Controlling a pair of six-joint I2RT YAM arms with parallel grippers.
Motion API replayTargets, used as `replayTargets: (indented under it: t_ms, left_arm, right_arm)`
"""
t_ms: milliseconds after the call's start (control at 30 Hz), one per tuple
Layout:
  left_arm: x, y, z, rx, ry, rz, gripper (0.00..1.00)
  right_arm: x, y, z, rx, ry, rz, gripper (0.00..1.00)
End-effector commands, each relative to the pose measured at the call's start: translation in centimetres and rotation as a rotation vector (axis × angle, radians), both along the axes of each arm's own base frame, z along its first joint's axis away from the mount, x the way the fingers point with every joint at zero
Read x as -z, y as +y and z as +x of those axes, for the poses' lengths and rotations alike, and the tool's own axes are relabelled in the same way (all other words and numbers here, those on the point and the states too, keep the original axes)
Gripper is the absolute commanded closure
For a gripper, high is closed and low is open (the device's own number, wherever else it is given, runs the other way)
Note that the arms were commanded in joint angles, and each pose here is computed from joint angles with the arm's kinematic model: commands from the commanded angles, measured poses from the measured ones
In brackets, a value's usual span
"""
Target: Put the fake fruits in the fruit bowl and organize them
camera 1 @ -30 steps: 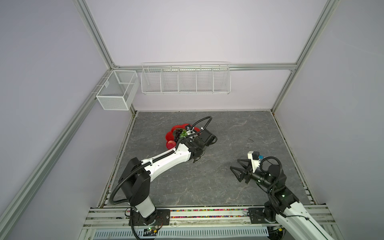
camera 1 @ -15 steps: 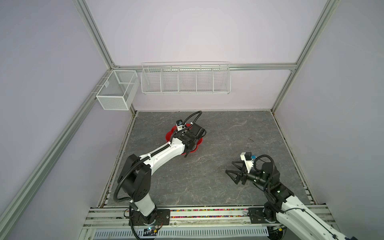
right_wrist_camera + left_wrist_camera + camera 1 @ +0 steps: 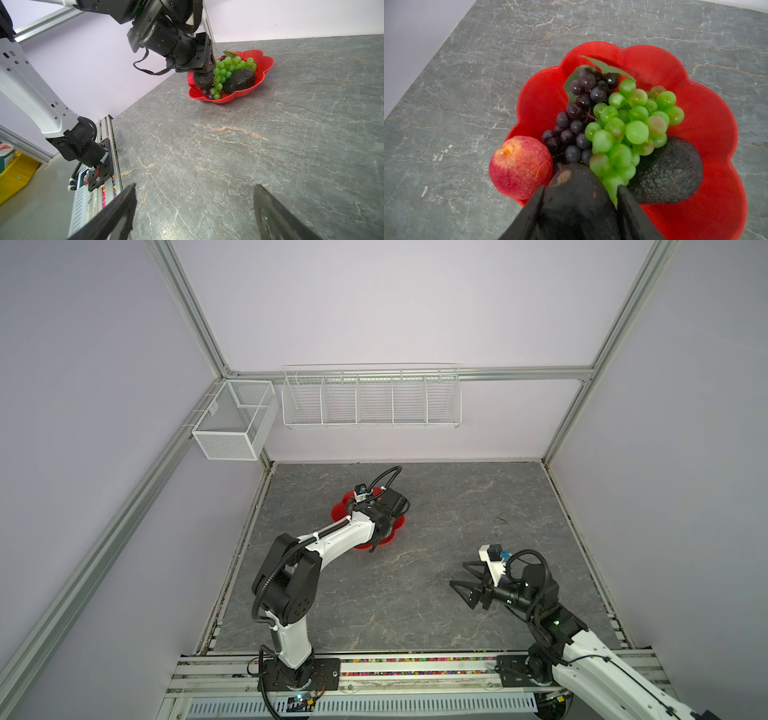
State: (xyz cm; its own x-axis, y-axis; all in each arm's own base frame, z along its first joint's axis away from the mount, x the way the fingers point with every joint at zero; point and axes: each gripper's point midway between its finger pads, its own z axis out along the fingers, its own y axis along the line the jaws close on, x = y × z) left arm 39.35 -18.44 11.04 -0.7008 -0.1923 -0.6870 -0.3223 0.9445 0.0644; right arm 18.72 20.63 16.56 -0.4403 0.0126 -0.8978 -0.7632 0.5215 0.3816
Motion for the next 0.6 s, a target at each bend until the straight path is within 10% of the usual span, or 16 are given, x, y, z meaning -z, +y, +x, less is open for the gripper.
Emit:
replayTargets:
  t_ms: [0, 567]
  left_arm:
    - [0.8, -1.0, 0.2, -0.003, 0.031, -0.017, 0.49]
    - [-5.1, -0.6, 0.6, 0.030, -0.103, -0.034, 0.33]
  right_arm:
    - [-0.6, 0.1, 0.3, 0.002, -0.031, -0.011, 0.11]
    - [-0.2, -0.8, 1.2, 0.080, -0.020, -0.052, 0.11]
